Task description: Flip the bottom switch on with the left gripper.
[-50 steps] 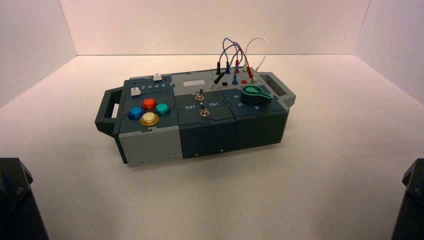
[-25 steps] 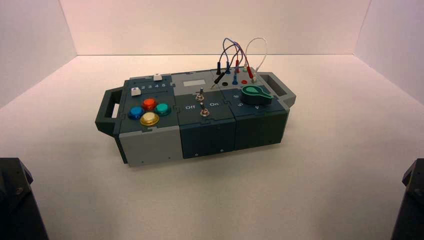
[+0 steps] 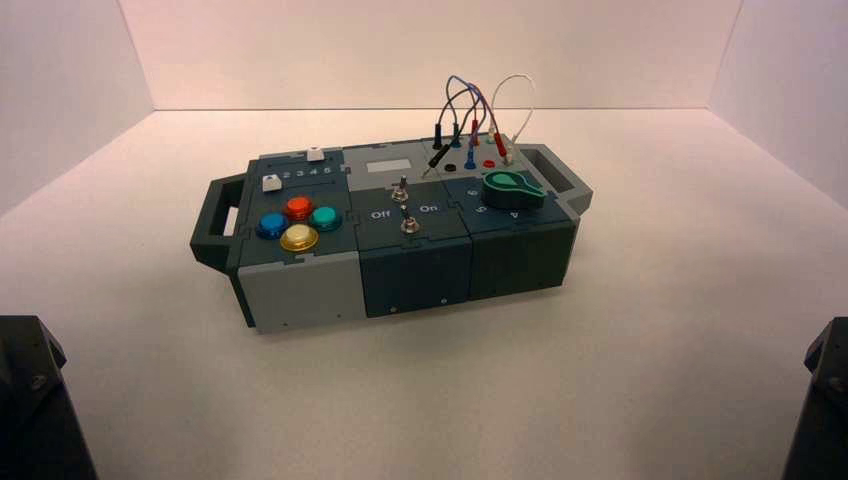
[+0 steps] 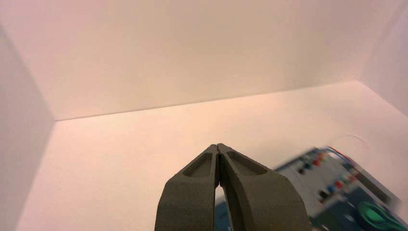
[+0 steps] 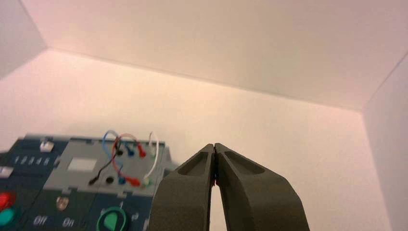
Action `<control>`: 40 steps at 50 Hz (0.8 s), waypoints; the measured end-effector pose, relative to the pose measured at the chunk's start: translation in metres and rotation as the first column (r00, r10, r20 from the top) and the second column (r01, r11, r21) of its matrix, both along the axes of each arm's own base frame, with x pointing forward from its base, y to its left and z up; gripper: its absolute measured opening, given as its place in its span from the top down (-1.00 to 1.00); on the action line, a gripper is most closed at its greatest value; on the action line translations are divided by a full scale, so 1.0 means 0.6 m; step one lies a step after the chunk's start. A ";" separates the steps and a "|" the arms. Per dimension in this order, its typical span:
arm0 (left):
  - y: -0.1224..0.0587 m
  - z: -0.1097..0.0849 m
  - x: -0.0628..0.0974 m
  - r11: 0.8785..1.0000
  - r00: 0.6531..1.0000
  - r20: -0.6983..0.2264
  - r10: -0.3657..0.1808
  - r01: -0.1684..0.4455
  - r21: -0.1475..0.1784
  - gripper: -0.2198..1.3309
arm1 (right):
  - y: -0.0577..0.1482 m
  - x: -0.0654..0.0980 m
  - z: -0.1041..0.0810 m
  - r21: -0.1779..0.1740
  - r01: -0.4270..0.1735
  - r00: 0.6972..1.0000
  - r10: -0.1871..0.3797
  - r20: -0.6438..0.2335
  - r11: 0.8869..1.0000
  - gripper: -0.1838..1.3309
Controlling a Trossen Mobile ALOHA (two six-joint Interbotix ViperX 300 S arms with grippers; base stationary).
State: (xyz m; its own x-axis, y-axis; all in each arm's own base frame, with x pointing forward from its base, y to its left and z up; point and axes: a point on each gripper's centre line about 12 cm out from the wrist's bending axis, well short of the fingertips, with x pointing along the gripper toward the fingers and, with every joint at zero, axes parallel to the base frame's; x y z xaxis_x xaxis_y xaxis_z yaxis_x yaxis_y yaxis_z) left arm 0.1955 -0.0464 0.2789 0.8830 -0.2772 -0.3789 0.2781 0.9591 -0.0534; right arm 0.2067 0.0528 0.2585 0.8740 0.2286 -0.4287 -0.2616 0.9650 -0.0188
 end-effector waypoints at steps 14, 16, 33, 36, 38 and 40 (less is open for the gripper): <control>-0.032 -0.015 -0.030 0.989 0.962 -0.231 -0.148 0.145 -0.031 0.93 | 0.008 0.013 -0.026 -0.019 -0.009 0.987 0.005 -0.160 1.000 0.95; -0.033 -0.018 -0.033 0.988 0.955 -0.252 -0.155 0.152 -0.032 0.93 | 0.009 0.014 -0.027 -0.016 -0.009 0.986 0.007 -0.169 1.000 0.95; -0.035 -0.016 -0.058 0.981 0.938 -0.288 -0.195 0.193 -0.033 0.93 | 0.054 0.037 -0.095 -0.057 -0.106 0.912 0.074 -0.403 0.993 0.95; -0.035 -0.017 -0.057 0.981 0.937 -0.291 -0.194 0.193 -0.033 0.93 | 0.062 0.045 -0.110 -0.066 -0.118 0.889 0.076 -0.451 0.991 0.95; -0.035 -0.018 -0.056 0.981 0.936 -0.294 -0.193 0.192 -0.031 0.93 | 0.064 0.051 -0.116 -0.068 -0.117 0.880 0.072 -0.470 0.991 0.95; -0.036 -0.023 -0.051 0.981 0.932 -0.309 -0.191 0.191 -0.033 0.93 | 0.067 0.066 -0.128 -0.069 -0.111 0.861 0.061 -0.505 0.991 0.95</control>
